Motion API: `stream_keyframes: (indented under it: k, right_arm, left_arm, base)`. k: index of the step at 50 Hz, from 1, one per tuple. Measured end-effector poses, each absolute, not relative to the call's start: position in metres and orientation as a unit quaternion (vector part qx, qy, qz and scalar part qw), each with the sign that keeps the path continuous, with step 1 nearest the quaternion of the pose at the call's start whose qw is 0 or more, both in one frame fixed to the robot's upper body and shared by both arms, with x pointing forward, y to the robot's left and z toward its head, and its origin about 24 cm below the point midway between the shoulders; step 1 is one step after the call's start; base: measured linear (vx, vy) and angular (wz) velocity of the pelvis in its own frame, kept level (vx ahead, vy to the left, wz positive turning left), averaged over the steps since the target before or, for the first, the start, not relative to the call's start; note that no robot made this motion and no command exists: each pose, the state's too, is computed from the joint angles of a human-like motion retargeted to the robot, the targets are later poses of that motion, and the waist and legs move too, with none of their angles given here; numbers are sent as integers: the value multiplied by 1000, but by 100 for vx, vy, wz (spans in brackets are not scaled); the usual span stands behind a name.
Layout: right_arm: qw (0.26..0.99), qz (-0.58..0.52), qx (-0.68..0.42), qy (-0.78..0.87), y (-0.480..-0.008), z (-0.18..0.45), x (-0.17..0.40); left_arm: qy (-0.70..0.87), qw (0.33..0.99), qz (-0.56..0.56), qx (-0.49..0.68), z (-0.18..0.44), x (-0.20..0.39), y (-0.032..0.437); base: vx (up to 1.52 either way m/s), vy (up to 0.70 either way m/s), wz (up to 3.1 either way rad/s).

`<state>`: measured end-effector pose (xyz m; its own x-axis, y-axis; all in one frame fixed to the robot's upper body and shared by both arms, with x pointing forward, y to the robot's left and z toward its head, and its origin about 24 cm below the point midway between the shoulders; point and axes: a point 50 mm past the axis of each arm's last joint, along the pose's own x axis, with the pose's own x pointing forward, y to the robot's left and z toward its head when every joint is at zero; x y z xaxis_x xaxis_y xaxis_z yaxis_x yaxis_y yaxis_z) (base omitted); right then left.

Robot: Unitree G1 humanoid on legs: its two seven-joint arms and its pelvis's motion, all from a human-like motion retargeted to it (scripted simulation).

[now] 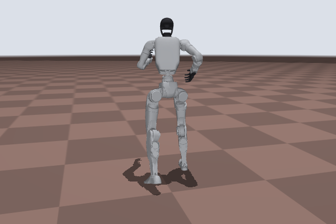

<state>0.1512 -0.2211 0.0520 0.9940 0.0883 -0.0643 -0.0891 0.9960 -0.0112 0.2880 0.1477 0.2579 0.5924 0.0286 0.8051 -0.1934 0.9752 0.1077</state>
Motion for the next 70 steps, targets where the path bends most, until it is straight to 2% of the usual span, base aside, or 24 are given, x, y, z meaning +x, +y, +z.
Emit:
stream_keyframes:
  k: [3, 5, 8, 10, 12, 17, 25, 27, 29, 32, 34, 38, 42, 47, 50, 52, 53, 54, 56, 58, 61, 63, 65, 70]
  right_arm:
    - [999, 2, 22, 40, -224, 42, 164]
    - [999, -1, 30, 25, -213, 40, 184]
    - [997, 45, -24, -50, -181, 61, 221]
    - [987, 73, -45, -135, -162, 92, 235]
    - [971, 90, -11, -220, -147, 130, 244]
    - [915, 130, 188, -332, -116, 192, 246]
    - [868, 225, 190, -400, -87, 232, 249]
    - [868, 243, 226, -370, -84, 218, 250]
    - [891, 215, 242, -319, -88, 189, 252]
    - [956, 91, 166, -224, -112, 129, 244]
    - [980, 40, 123, -151, -134, 94, 223]
    - [989, 99, 100, -38, -173, 62, 182]
    - [987, 158, -18, 6, -211, 71, 162]
    - [992, 90, -84, 33, -258, 85, 164]
    - [997, 32, -62, 38, -269, 77, 163]
    - [997, 21, -64, 38, -258, 63, 181]
    - [991, 39, -119, 50, -252, 58, 196]
    - [983, 52, -167, 47, -245, 58, 211]
    - [965, 78, -252, 12, -226, 69, 240]
    - [951, 95, -290, -43, -200, 86, 260]
    - [963, 103, -204, -143, -152, 121, 279]
    - [966, 101, -118, -207, -124, 148, 284]
    - [957, 100, -54, -267, -104, 175, 285]
    - [922, 138, -5, -362, -86, 223, 282]
  left_arm:
    - [-419, 908, 9, 10, 250, 286, 147]
    - [-360, 933, -11, -5, 218, 284, 151]
    - [-196, 979, 35, 54, 128, 265, 172]
    - [-90, 989, 59, 101, 73, 228, 187]
    - [-25, 993, 41, 104, 46, 195, 195]
    - [46, 997, -15, 58, 39, 135, 213]
    - [67, 983, -59, 162, 51, 127, 246]
    - [56, 983, -34, 170, 45, 140, 245]
    - [20, 984, 14, 179, 42, 166, 236]
    - [-85, 980, 88, 154, 65, 225, 209]
    - [-183, 967, 116, 131, 110, 260, 194]
    - [-361, 914, 140, 124, 207, 283, 180]
    - [-461, 868, 141, 117, 260, 274, 182]
    - [-462, 879, 70, 91, 284, 286, 187]
    - [-412, 910, 4, 54, 258, 291, 180]
    - [-343, 938, -15, 45, 226, 293, 183]
    - [-294, 954, -7, -54, 211, 294, 192]
    - [-239, 969, 4, -69, 186, 296, 197]
    - [-107, 993, 37, -25, 120, 287, 203]
    - [27, 996, 87, -24, 55, 256, 208]
    - [164, 965, 151, -136, -7, 192, 205]
    - [211, 934, 180, -227, -25, 154, 208]
    - [230, 914, 207, -264, -30, 125, 217]
    - [210, 945, 223, -115, -6, 105, 259]
  base:
    - [96, -41, -26]
    - [102, -37, -88]
    - [106, -27, -113]
    - [108, -18, -102]
    - [102, -19, -94]
    - [104, -7, -71]
    - [110, 8, -60]
    - [113, 14, 9]
    - [108, 13, 57]
    - [101, 6, 57]
    - [95, 1, 30]
    - [94, -4, 62]
    - [99, -19, 119]
    - [98, -37, 57]
    - [104, -44, -50]
    - [101, -40, -99]
    - [94, -31, -102]
    - [91, -25, -63]
    - [93, -21, -26]
    - [93, -16, -81]
    - [90, -7, -103]
    - [88, 4, -96]
    - [89, 11, -82]
    - [95, 19, -65]
